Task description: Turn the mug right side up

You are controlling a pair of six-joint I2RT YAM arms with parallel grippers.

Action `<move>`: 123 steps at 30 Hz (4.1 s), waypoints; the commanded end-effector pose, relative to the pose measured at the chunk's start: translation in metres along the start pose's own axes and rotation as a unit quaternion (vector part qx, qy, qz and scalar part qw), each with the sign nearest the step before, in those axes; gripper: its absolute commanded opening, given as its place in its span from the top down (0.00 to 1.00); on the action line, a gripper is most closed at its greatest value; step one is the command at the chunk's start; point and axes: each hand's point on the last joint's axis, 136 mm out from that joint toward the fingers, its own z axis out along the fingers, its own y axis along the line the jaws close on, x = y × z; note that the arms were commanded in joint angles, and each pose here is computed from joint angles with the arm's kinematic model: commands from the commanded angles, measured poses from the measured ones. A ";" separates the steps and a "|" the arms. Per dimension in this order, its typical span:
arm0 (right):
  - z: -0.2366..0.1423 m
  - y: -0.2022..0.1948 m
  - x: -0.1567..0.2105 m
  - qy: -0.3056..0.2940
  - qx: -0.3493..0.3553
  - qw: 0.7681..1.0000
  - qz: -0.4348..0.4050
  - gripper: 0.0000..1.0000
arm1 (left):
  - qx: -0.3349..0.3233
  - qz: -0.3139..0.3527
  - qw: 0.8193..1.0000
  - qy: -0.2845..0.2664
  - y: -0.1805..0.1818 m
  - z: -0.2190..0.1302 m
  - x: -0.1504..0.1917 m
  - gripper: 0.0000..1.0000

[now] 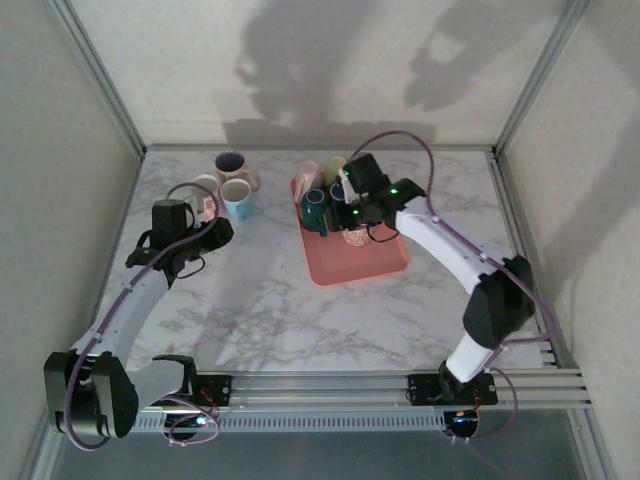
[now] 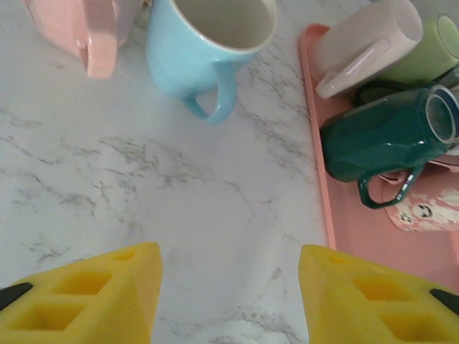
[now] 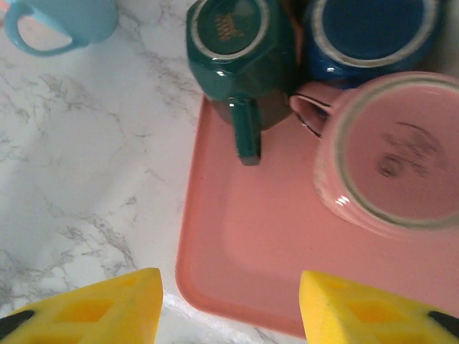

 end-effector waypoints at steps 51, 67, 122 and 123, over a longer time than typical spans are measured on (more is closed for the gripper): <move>0.142 -0.016 -0.023 0.035 0.141 0.989 0.031 0.73 | 0.113 -0.028 0.993 0.034 -0.023 0.000 0.022 0.47; 0.120 -0.009 -0.030 0.010 0.121 0.993 0.009 1.00 | 0.110 -0.038 0.993 0.030 -0.020 0.001 0.023 0.47; -0.137 0.126 -0.069 -0.192 -0.415 0.881 0.124 1.00 | 0.556 -0.216 0.803 0.013 -0.192 -0.088 0.031 0.33; -0.137 0.127 -0.068 -0.190 -0.420 0.878 0.126 1.00 | 0.560 -0.216 0.799 0.012 -0.194 -0.089 0.030 0.33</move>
